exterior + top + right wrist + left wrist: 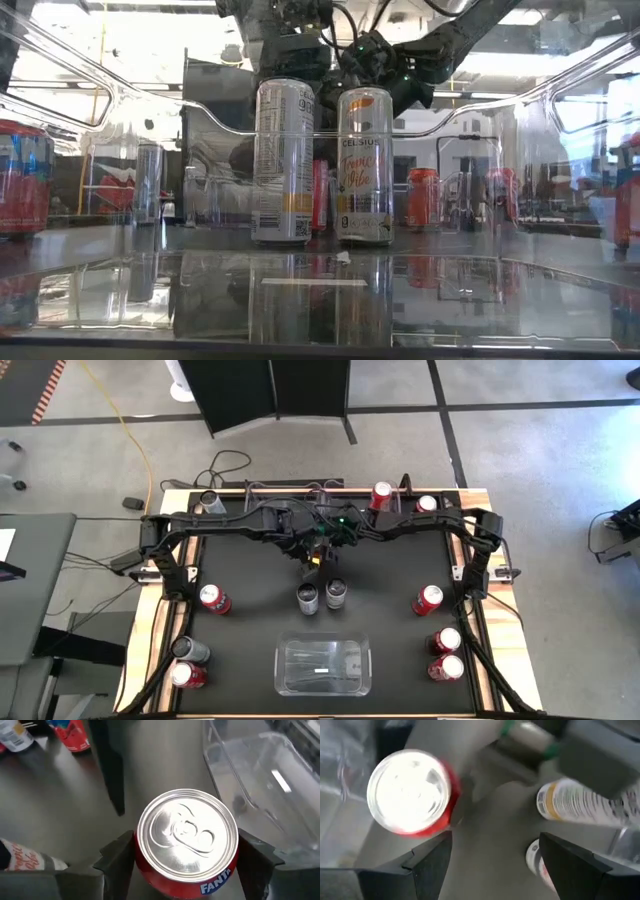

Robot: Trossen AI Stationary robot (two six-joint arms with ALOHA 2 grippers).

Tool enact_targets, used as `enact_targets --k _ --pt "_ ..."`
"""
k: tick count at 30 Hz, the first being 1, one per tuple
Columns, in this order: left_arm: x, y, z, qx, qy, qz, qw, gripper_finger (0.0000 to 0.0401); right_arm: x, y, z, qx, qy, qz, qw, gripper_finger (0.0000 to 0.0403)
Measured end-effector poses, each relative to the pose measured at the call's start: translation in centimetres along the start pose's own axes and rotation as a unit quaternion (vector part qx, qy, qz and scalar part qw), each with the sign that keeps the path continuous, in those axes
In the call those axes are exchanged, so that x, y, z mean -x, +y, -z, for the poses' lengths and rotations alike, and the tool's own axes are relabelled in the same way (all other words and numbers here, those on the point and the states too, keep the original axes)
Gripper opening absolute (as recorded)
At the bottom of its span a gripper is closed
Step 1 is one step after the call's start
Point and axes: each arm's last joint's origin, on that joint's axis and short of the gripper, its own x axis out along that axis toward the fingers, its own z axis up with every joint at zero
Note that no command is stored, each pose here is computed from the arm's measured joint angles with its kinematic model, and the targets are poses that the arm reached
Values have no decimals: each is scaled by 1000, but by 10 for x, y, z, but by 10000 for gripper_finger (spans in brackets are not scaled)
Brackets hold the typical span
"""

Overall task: Sort soda cans
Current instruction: Put the top orange soda can into the top right transparent bin

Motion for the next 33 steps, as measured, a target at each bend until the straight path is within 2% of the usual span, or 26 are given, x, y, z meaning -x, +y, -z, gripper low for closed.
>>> enact_targets --k 2,6,10,12,15,18,22,25,28,30,33 --pt "5 2 -1 18 -10 0 1000 293 9 0 -2 -23 6 2 1000 281" --pt "30 2 -2 16 -55 -11 998 293 33 0 -11 -35 9 9 999 281" --pt "55 8 -2 23 -114 -89 989 293 62 -2 -19 -43 13 32 998 281" --pt "67 10 -2 13 -141 -111 984 293 79 -4 -23 -46 9 53 997 281" --pt "81 10 -3 -19 -173 -107 979 293 108 -6 -31 -58 -8 86 995 281" --pt "88 10 -5 -16 -193 -101 976 293 139 -12 -30 -92 -12 103 990 281" --pt "85 13 -5 4 -190 -102 976 293 182 -22 -23 -114 -43 138 983 281" --pt "67 14 -1 6 -167 -108 980 293 200 -32 -9 -138 -58 174 973 281" --pt "50 14 2 23 -162 -106 981 293 197 -42 19 -179 -48 214 959 281" --pt "47 13 3 34 -172 -101 979 293 192 -46 37 -211 -69 221 950 281" --pt "46 12 3 40 -173 -99 979 293 189 -48 56 -229 -113 227 940 281"
